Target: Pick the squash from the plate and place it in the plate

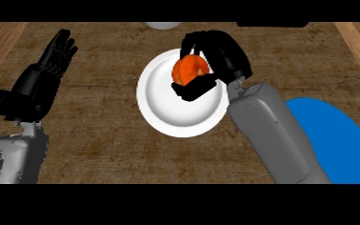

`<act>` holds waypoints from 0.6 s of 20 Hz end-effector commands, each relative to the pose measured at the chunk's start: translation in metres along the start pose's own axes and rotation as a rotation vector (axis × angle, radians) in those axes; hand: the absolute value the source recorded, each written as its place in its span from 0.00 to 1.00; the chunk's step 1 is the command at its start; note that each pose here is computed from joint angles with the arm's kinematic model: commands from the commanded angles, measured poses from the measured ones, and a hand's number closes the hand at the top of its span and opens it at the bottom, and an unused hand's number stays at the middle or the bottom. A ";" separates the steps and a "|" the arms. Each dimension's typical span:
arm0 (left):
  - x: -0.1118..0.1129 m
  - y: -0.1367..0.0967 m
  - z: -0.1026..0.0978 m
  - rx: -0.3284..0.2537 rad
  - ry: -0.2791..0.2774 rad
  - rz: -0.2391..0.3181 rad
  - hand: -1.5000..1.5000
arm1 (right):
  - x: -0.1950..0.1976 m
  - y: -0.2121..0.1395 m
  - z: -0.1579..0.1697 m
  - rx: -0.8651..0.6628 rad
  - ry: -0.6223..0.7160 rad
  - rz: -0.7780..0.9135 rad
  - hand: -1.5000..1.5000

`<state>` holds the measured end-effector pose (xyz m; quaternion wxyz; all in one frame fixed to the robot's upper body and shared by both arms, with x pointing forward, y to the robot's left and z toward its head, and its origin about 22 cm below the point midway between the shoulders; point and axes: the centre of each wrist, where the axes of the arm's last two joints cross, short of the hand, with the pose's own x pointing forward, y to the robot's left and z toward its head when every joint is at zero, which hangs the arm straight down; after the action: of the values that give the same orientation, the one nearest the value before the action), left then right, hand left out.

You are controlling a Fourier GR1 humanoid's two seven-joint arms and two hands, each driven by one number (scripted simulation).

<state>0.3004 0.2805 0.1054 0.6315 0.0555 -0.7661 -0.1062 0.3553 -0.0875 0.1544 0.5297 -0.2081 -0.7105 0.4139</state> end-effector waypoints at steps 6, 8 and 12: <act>0.005 0.005 0.000 -0.011 -0.011 0.001 0.50 | -0.012 0.072 -0.032 0.088 0.046 0.144 1.00; 0.001 -0.020 -0.012 -0.038 -0.019 -0.001 0.50 | -0.004 0.077 -0.039 0.036 0.123 0.041 1.00; 0.008 -0.023 -0.007 -0.028 -0.027 0.010 0.50 | -0.033 0.086 -0.046 0.059 0.189 -0.022 0.00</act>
<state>0.3040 0.2658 0.1063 0.6257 0.0469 -0.7703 -0.1137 0.3891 -0.0427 0.0926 0.5757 -0.2238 -0.6632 0.4226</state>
